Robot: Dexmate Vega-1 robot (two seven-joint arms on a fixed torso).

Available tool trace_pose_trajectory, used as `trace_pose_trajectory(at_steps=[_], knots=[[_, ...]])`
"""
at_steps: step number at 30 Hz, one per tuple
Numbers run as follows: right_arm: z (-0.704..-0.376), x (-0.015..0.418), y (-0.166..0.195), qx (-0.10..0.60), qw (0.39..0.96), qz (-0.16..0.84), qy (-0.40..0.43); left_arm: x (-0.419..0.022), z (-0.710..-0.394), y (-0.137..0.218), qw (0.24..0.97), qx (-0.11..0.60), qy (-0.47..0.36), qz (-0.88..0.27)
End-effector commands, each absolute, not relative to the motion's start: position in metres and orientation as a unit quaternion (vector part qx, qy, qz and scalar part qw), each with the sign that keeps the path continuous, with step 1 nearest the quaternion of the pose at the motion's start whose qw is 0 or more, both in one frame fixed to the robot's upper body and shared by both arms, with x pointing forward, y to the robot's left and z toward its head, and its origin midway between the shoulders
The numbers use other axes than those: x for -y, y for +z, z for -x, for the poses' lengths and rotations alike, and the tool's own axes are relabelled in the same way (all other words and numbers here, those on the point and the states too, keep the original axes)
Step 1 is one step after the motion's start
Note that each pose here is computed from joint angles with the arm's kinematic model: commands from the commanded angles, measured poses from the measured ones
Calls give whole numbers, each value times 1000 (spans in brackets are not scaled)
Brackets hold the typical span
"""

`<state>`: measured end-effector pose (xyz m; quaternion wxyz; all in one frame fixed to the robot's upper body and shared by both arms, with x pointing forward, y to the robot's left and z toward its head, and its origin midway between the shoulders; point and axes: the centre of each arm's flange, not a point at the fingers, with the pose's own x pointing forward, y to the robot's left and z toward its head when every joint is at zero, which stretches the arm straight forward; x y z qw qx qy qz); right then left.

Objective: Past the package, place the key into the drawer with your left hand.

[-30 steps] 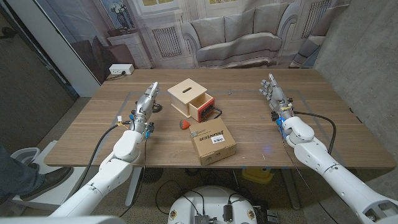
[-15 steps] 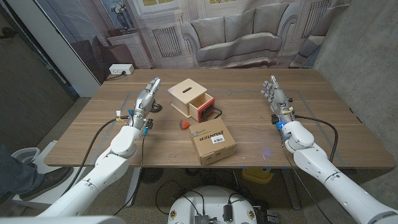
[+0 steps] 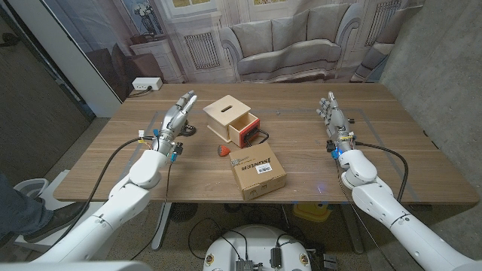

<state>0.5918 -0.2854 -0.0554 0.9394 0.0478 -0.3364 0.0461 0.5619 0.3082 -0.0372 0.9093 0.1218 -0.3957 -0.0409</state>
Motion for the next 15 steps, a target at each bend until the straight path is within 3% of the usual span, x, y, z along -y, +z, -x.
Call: trace_pose_trajectory(at_steps=[1, 15], knots=[[-591, 281, -49, 338, 939, -38, 47, -312, -545, -44, 903, 401, -31, -151], [-584, 277, -54, 339, 938, -46, 48, -309, -537, -51, 895, 410, -35, -172]])
